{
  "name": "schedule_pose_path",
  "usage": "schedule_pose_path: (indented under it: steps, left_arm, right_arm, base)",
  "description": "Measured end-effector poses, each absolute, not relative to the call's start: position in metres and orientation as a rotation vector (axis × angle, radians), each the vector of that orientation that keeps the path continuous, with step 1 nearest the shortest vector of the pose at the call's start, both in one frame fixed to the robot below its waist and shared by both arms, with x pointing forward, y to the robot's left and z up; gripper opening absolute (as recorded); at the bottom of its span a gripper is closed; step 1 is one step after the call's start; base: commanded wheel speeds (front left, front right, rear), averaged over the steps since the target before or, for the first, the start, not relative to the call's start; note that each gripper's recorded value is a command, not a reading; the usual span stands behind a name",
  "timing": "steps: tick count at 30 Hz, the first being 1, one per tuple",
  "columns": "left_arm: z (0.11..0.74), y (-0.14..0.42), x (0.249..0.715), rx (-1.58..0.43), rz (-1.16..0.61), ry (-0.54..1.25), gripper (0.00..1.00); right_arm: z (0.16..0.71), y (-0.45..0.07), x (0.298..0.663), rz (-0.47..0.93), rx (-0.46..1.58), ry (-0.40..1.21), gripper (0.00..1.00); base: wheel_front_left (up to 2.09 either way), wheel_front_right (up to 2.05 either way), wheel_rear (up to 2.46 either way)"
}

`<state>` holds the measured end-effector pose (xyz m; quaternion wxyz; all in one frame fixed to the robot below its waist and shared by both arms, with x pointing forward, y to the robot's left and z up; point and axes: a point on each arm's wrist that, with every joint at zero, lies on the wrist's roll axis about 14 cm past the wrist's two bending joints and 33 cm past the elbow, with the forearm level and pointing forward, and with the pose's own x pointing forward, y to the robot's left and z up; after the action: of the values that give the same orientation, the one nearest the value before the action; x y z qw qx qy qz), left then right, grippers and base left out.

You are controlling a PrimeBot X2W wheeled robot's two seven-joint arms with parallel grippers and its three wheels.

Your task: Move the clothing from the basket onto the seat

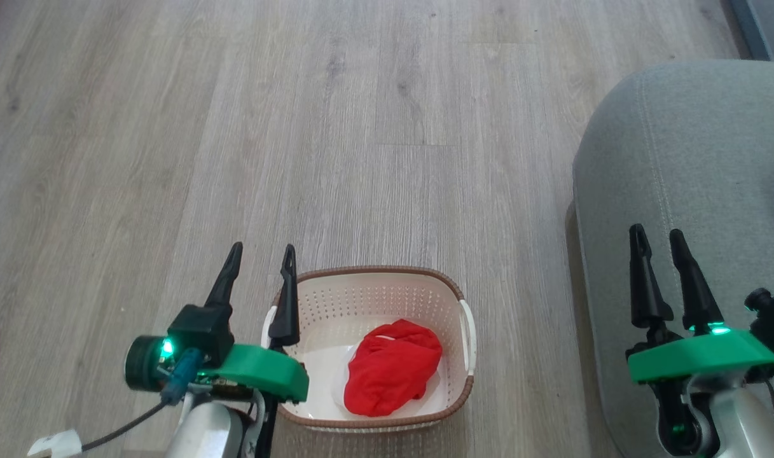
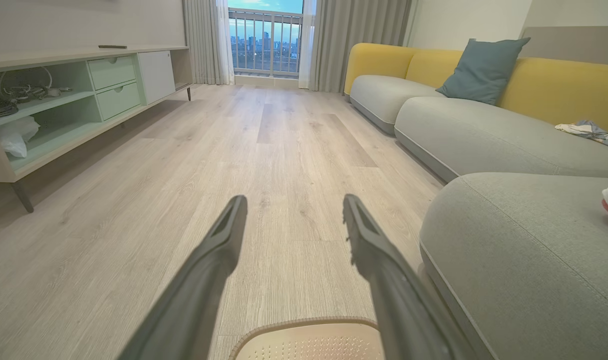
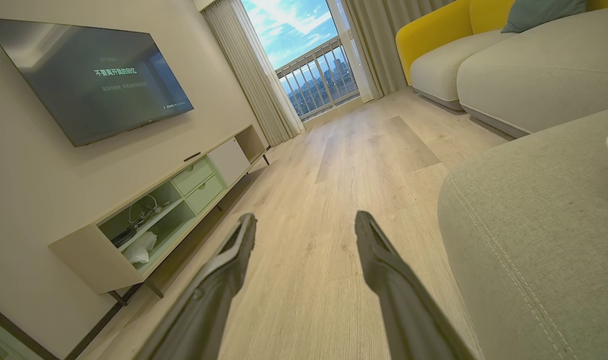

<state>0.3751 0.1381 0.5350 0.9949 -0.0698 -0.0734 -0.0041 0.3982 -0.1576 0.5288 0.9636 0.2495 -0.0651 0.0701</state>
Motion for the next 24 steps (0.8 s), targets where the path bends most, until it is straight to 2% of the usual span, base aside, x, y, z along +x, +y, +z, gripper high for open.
schedule_pose_path:
  steps: [24]
  left_arm:
    - [0.5268,0.1311,0.3696,-0.139,-0.035,-0.121,1.0]
  right_arm:
    - [0.5321,-0.1548,0.3931,0.155,0.478,-0.138,1.0]
  base:
    - [0.0,0.0,0.0]
